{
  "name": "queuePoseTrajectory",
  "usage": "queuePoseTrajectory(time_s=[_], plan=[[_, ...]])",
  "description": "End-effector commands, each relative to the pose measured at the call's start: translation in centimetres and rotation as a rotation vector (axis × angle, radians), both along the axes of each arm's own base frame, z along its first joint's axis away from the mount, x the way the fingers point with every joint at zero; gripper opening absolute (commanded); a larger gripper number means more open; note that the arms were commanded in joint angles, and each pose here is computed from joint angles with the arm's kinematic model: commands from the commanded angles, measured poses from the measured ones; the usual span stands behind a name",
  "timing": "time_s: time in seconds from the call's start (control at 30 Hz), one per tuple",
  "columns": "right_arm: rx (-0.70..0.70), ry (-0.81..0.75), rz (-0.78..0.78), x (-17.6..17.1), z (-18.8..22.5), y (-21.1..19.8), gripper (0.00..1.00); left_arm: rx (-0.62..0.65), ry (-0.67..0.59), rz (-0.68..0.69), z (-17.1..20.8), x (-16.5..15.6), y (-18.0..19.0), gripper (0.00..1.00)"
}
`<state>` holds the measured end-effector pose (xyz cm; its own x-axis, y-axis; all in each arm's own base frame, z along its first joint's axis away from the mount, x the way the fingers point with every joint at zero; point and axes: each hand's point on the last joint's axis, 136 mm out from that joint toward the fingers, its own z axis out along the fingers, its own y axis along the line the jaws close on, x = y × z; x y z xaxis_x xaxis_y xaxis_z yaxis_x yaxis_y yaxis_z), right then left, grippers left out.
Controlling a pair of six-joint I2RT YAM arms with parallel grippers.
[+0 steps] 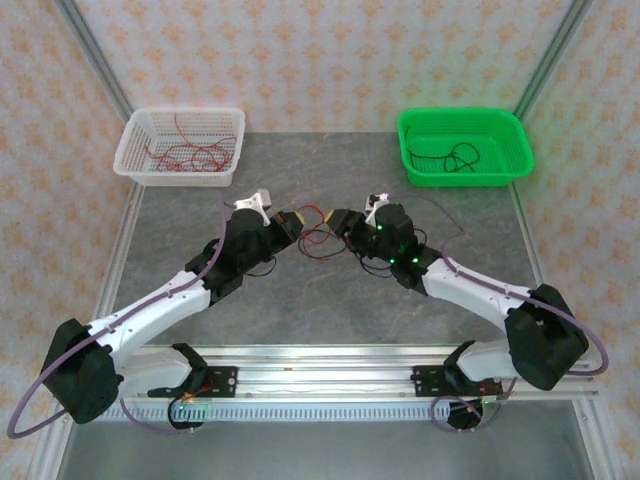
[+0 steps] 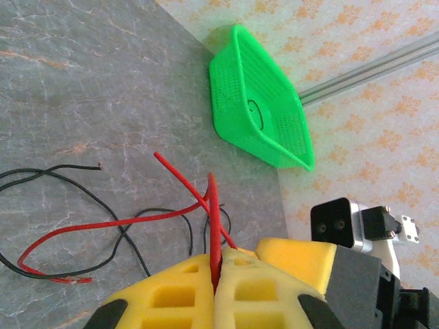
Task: Untangle the cables
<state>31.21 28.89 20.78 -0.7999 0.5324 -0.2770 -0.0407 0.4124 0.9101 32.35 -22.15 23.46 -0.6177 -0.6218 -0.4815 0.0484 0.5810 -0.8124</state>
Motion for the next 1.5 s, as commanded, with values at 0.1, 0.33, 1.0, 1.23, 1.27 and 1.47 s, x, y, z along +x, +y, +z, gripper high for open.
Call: queuePoseTrajectory(time_s=[0.1,0.33,1.0,1.23,1.27,1.47], plan=[[0.033,-0.057,0.033,0.1,2.1,1.1,0.36,-0.052,-0.034,-0.013,1.5,-0.3,-0.2,0.0],[0.031,-0.069,0.031,0.1,2.4,1.1,0.01,-0.058,-0.037,-0.011,1.5,-0.4,-0.1,0.0],[-0.77,-0.847,0.259,-2.1,15.9,-3.7,0.0,0.247,-0.292,-0.048,7.6,-0.8,1.7,0.65],[-0.784,-1.125,0.174,-2.5,22.0,-4.1,0.0,0.297,-0.624,-0.209,13.7,-3.4,0.0,0.7],[-0.77,-1.143,0.174,-2.7,22.8,-3.9,0.0,0.316,-0.665,-0.224,14.2,-3.7,-0.2,0.71],[-0.729,-1.204,0.25,-3.6,25.9,-2.8,0.0,0.528,-0.901,-0.198,14.8,-4.6,-0.7,0.74]])
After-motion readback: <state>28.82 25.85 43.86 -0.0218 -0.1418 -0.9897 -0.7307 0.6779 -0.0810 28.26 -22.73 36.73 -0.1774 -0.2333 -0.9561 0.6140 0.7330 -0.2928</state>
